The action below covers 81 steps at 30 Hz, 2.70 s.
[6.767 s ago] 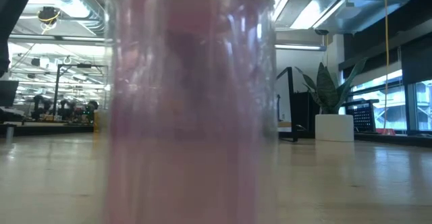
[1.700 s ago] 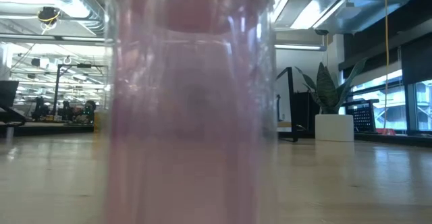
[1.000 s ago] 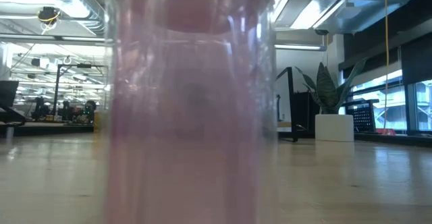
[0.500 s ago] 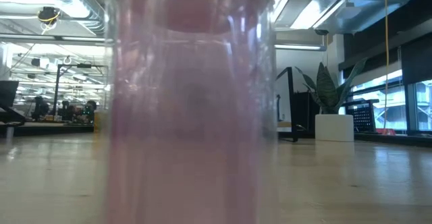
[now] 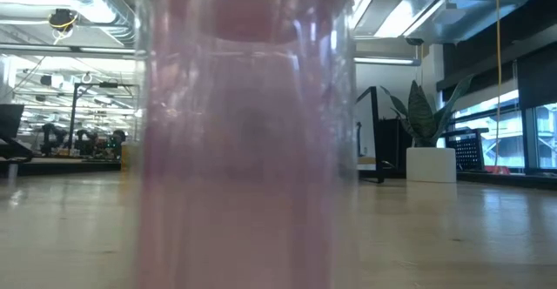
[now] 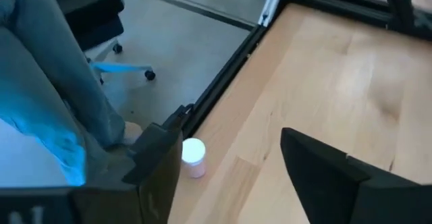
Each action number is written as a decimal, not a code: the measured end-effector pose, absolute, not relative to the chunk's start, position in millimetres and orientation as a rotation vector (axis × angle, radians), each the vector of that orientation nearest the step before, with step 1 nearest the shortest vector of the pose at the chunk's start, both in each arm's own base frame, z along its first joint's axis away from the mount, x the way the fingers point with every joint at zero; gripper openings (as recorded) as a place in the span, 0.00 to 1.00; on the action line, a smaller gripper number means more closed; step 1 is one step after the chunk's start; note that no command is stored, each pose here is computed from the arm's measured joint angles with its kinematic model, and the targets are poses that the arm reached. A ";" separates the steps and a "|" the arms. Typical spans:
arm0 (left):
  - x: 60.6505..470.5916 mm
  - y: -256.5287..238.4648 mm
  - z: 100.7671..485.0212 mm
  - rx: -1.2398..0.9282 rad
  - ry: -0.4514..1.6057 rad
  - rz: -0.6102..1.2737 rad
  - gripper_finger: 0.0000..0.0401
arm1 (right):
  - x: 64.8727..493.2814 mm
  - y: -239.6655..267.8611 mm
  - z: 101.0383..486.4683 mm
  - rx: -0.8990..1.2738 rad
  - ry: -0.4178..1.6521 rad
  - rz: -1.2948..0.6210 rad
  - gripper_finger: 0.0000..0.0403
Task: Pick and place medicine bottles onto shelf by color
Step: Put the pink pill bottle on the shelf aligned with the other pink pill bottles
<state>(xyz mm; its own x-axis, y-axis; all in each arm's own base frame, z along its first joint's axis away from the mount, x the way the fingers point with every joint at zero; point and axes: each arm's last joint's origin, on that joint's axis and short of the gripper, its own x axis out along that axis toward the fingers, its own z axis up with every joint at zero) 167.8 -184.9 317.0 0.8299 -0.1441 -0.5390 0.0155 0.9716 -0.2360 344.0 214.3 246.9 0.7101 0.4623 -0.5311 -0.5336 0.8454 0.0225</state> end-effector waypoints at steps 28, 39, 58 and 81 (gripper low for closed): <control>166.6 -183.6 315.0 -0.172 0.605 -0.088 0.38 | 370.1 239.3 179.7 -0.286 0.479 0.688 0.65; 165.9 -182.6 313.6 -0.158 0.617 -0.081 0.38 | 373.4 242.6 155.3 -0.362 0.498 0.744 0.65; 165.8 -182.5 313.5 -0.163 0.619 -0.079 0.38 | 382.0 248.4 127.1 -0.374 0.443 0.753 0.64; 165.8 -182.5 313.5 -0.163 0.619 -0.078 0.38 | 382.1 248.4 127.2 -0.359 0.447 0.747 0.30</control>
<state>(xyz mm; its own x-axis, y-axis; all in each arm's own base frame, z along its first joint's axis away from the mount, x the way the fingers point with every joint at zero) 165.8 -182.5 313.5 0.8121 -0.1218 -0.5707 0.0243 0.9842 -0.1754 382.1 248.4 127.2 0.6480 0.5671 -0.5084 -0.7161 0.6810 -0.1533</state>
